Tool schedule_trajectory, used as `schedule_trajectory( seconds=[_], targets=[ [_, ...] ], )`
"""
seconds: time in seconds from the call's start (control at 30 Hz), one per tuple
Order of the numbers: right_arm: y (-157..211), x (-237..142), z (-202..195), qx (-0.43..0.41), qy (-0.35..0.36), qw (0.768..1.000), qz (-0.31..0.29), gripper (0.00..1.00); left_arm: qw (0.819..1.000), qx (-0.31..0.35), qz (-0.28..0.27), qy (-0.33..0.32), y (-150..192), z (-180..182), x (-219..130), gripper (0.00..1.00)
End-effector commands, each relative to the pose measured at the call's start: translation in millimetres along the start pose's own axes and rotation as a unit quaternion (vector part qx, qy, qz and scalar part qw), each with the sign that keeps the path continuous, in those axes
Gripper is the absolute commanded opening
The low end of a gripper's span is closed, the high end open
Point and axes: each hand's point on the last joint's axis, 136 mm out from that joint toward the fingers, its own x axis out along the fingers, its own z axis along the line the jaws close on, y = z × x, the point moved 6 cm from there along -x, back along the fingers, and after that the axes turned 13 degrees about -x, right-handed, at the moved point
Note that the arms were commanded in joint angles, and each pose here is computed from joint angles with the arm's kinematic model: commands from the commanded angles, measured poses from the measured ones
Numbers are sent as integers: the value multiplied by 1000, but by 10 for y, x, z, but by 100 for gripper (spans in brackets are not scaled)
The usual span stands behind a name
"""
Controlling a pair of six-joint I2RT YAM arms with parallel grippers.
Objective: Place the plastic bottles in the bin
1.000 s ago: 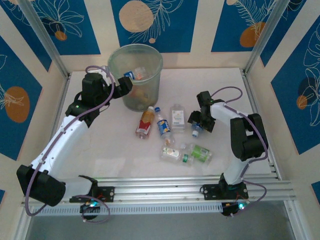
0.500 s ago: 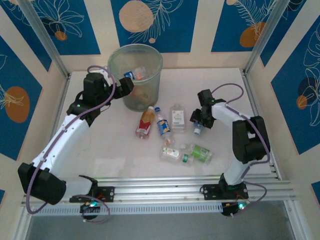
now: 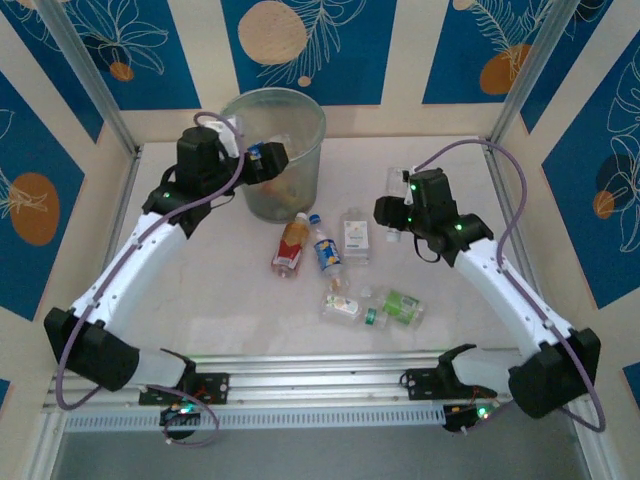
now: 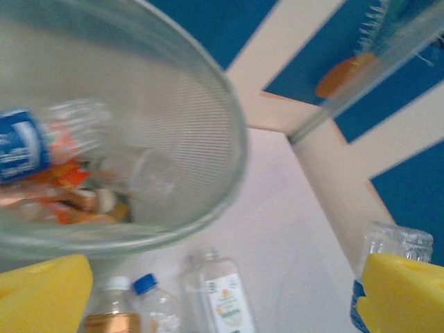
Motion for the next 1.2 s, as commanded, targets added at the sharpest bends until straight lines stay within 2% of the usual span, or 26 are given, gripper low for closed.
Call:
schedule_trajectory(
  seconds=[0.0,0.17,0.4,0.83,1.17],
  targets=[
    [-163,-218,241,-53,-60,994,-67,53,995,42,31,86,33,-449,48,99],
    [-266,-420,514,-98,-111,981,-122,54,984,82,84,135,234,-819,184,100],
    [-329,-504,701,-129,-138,970,-155,55,954,115,163,222,470,-1179,222,100],
    [-391,-594,855,-145,-159,961,-174,56,934,147,202,257,709,-1336,255,100],
    [-433,-663,940,-146,-181,955,-186,56,928,133,222,268,778,-1343,366,100]
  ],
)
